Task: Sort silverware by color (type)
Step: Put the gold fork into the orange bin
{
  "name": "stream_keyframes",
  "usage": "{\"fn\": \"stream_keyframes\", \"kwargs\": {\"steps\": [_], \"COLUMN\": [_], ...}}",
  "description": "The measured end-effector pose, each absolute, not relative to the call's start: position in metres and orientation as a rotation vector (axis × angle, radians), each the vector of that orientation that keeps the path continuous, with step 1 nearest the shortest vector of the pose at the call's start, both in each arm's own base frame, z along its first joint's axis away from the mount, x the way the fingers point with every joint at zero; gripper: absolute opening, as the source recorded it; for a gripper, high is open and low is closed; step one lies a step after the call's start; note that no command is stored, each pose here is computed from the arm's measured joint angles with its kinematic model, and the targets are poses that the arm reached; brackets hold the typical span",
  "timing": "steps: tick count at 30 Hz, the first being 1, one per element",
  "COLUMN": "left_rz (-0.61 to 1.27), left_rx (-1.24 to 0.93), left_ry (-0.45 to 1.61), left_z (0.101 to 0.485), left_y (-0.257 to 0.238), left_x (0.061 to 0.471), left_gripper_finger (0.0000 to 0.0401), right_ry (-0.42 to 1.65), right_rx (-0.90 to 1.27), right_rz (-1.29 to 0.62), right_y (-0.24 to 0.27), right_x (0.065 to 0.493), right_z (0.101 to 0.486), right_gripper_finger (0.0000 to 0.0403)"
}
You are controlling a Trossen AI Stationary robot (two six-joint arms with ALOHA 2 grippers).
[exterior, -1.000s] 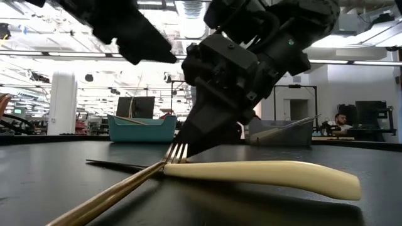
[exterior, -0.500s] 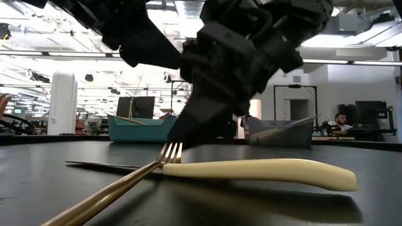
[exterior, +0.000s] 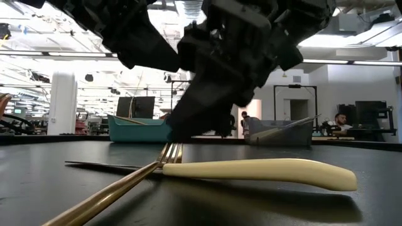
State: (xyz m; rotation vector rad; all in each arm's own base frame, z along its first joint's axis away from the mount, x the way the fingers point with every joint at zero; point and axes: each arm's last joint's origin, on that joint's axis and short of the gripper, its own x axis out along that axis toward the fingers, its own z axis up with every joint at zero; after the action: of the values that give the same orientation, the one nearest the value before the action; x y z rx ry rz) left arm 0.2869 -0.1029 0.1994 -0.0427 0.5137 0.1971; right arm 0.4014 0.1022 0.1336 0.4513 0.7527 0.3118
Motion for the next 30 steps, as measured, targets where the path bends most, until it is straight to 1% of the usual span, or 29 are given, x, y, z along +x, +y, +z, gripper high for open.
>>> {"fn": "stream_keyframes", "kwargs": {"steps": [3,10,15,20,27,30], "left_rz": [0.193,0.198,0.195,0.197,0.203,0.214], "left_rx": [-0.038,-0.045,-0.048,-0.048,-0.047,-0.053], "left_ry": [0.525,0.526,0.525,0.525,0.522,0.521], "left_z": [0.1980,0.1976,0.1977,0.1977,0.1978,0.1977], "left_y": [-0.1032,-0.1031,-0.1033,-0.1033,-0.1030,-0.1026], "left_x": [0.2865,0.2863,0.2863,0.2863,0.2863,0.2863], "left_gripper_finger": [0.0162,0.0162,0.0162,0.0162,0.0162,0.0162], "right_ry": [0.771,0.784,0.801,0.804,0.803,0.786], "right_rx": [0.457,0.474,0.481,0.480,0.474,0.450], "right_rz": [0.307,0.301,0.348,0.349,0.327,0.266], "right_y": [0.1039,0.1053,0.1073,0.1074,0.1066,0.1051], "right_x": [0.4020,0.4013,0.4003,0.4001,0.4002,0.4007], "right_z": [0.1249,0.1234,0.1230,0.1226,0.1220,0.1215], "right_gripper_finger": [0.0153,0.0151,0.0127,0.0102,0.0095,0.0096]}}
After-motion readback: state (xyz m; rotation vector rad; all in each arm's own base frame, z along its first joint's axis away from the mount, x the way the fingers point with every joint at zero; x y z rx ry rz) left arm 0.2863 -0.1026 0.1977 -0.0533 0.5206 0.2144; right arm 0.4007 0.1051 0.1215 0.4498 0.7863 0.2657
